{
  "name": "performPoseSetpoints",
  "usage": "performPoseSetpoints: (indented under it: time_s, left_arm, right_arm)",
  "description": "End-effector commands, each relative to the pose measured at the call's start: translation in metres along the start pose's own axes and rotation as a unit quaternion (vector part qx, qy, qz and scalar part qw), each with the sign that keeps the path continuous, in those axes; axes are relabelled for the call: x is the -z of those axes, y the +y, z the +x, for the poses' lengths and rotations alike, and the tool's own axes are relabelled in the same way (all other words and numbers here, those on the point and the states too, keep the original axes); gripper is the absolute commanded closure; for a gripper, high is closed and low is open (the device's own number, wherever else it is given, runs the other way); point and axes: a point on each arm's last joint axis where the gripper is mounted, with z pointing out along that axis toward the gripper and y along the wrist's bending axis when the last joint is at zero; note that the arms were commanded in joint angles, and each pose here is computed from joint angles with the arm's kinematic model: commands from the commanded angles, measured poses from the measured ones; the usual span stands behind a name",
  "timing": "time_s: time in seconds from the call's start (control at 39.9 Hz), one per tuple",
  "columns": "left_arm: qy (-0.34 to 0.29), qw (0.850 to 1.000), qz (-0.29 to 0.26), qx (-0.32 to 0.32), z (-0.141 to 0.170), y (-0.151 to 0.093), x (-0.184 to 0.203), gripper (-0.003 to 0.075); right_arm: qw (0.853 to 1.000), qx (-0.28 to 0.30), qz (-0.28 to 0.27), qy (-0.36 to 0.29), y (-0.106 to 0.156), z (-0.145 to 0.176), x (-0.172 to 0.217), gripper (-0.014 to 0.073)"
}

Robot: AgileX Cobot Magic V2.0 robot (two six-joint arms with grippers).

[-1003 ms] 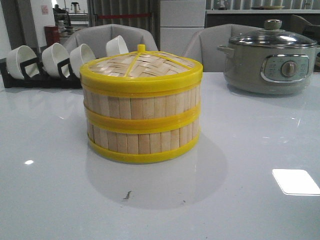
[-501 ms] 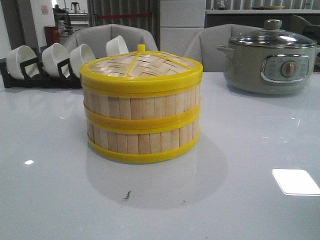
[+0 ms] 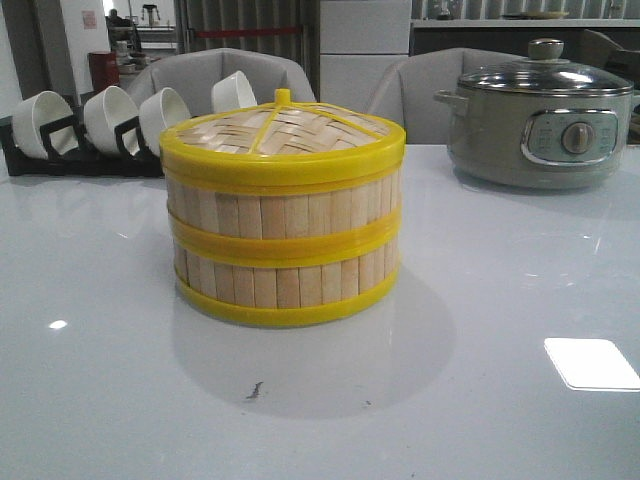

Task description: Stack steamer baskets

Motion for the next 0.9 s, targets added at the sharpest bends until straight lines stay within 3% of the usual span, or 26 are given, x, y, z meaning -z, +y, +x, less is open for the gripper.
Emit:
performPoseSetpoints:
  time_s: [0.0, 0.15, 0.25, 0.55, 0.88]
  left_arm:
    - [-0.067, 0.998, 0.013, 0.003, -0.014, -0.003, -0.001, 0.0636]
    - [-0.142, 0.990, 0.017, 0.007, 0.006, -0.002, 0.001, 0.0636]
    - [-0.186, 0.982, 0.016, 0.033, 0.035, -0.001, 0.006, 0.0635]
    - [-0.188, 0.979, -0.037, 0.070, 0.122, 0.008, 0.014, 0.0635]
    - [-0.254, 0.961, -0.074, 0.080, 0.172, 0.011, 0.016, 0.0636]
  right_arm:
    - [0.999, 0.006, -0.002, -0.053, 0.001, -0.016, 0.003, 0.0540]
    - [0.999, 0.006, -0.002, -0.053, 0.001, -0.016, 0.003, 0.0540]
    - [0.999, 0.006, -0.002, -0.053, 0.001, -0.016, 0.003, 0.0540]
    - [0.999, 0.006, -0.002, -0.053, 0.001, -0.016, 0.003, 0.0540]
    - [0.999, 0.006, -0.002, -0.053, 0.001, -0.016, 0.003, 0.0540]
